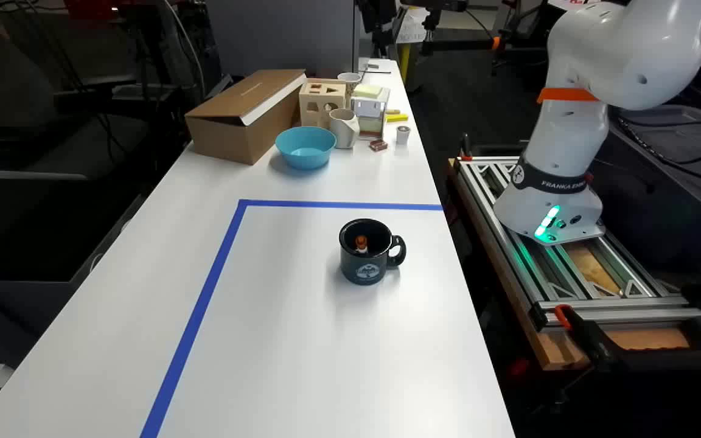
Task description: Remove the marker from the cup and put it on the table
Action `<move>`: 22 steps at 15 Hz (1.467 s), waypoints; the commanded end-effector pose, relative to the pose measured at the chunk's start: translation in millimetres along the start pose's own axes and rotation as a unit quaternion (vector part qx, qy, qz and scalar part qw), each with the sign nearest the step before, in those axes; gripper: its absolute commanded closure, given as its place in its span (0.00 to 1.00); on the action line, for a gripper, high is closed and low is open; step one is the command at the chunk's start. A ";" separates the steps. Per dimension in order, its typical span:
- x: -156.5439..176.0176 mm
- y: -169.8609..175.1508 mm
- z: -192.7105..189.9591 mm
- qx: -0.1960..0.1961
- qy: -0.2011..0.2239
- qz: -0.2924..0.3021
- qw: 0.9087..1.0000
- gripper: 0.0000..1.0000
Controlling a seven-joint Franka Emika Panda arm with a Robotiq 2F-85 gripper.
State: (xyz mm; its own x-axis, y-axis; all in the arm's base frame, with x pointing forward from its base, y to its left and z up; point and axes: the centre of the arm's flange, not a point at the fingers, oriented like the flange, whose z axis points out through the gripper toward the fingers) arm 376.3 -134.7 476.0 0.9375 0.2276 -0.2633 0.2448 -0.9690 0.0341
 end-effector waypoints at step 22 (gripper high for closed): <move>139.3 -112.4 102.6 0.123 -0.035 -0.201 0.971 0.00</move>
State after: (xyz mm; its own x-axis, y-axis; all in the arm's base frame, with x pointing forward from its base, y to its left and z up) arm 443.4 -27.0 352.3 0.8029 0.5344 -0.2641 0.4652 -0.8388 -0.2829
